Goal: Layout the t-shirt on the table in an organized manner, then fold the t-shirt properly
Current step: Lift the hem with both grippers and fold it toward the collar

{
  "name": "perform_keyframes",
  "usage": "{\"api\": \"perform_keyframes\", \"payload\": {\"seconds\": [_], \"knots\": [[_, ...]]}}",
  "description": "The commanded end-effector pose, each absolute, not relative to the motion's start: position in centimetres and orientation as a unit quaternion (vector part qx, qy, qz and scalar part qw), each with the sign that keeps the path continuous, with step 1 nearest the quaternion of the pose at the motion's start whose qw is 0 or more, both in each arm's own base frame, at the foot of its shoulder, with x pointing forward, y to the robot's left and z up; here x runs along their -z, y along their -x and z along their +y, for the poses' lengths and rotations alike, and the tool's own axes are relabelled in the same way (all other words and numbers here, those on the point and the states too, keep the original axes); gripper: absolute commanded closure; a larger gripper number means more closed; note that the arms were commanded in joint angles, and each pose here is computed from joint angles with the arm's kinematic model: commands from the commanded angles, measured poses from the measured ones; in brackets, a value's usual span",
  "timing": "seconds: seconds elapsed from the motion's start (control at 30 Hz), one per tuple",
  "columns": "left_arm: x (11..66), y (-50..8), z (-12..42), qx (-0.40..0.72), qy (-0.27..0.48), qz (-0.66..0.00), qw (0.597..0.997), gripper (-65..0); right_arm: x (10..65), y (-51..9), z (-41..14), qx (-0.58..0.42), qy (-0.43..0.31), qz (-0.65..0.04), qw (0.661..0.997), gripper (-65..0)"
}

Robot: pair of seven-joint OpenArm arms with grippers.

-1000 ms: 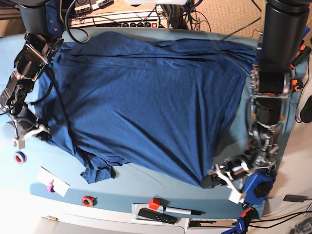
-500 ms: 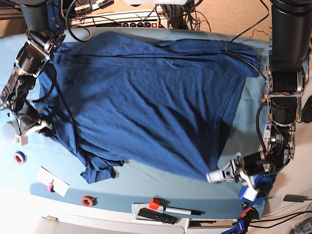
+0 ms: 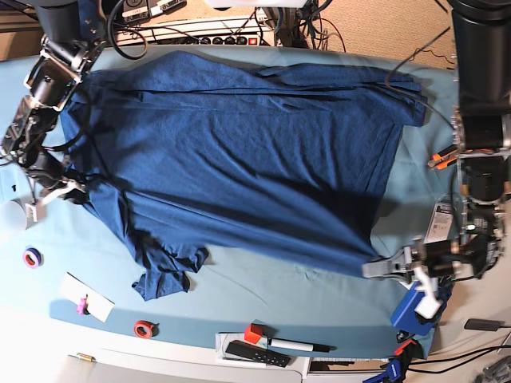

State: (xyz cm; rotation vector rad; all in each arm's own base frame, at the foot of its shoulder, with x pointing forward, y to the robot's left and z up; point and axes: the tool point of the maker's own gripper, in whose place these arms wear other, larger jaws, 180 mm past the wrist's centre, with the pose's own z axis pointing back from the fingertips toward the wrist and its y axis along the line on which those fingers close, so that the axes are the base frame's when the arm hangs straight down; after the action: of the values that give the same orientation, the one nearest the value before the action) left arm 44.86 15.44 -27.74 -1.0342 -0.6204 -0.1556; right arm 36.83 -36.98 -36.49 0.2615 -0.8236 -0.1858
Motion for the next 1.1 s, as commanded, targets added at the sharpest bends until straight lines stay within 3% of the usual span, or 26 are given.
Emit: {"api": "perform_keyframes", "payload": {"seconds": [0.0,0.5,0.83,1.07], "knots": [[24.6,-46.3,16.8,0.077,0.483,-0.333,0.806,0.0,34.0,-37.8,-38.6,0.086,-0.111,-0.427,0.893,0.0],[25.2,-44.5,21.9,0.076,0.437,-0.311,0.840,0.0,33.3,-35.6,-36.7,0.137,-0.238,-0.415,0.867,0.0],[29.0,-41.8,21.9,0.064,0.439,-0.265,0.856,0.0,35.7,-32.3,-37.0,0.154,-0.242,-0.386,0.877,0.0],[31.5,-39.9,22.2,0.047,0.438,-0.238,0.865,0.0,32.9,-31.7,-40.1,0.202,-0.254,-0.437,0.839,0.0]]}}
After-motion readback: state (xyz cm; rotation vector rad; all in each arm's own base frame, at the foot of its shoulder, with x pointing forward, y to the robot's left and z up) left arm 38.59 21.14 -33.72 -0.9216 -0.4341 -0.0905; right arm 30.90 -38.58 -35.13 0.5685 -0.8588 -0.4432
